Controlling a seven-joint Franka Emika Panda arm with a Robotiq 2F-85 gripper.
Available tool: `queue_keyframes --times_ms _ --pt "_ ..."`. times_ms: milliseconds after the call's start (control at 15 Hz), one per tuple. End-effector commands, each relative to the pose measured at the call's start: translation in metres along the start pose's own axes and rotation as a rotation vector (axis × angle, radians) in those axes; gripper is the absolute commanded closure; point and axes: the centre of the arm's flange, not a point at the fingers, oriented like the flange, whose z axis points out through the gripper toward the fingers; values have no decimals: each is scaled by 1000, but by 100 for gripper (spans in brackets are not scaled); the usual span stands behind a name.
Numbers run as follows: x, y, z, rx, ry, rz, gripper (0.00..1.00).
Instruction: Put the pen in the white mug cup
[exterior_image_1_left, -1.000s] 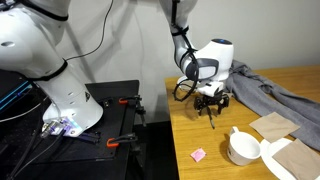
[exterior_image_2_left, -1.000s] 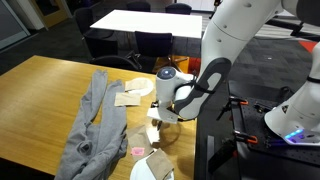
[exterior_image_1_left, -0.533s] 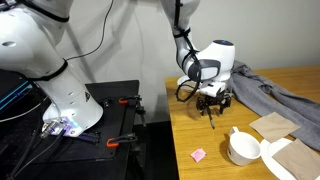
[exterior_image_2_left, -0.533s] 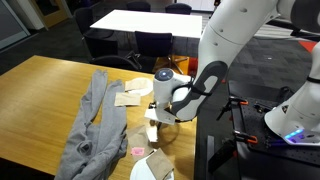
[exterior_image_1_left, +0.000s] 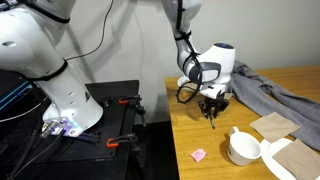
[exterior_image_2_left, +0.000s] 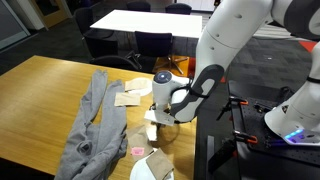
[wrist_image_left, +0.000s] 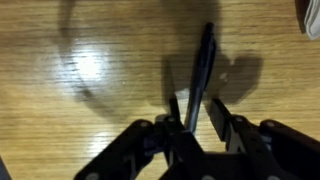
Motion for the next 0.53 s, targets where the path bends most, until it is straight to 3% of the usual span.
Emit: queue_keyframes --times_ms 0,133,467 --pt "0 -6 3 1 3 -6 92" --pt "0 -4 -1 4 3 -7 100" --pt "3 1 -31 -9 3 -14 97"
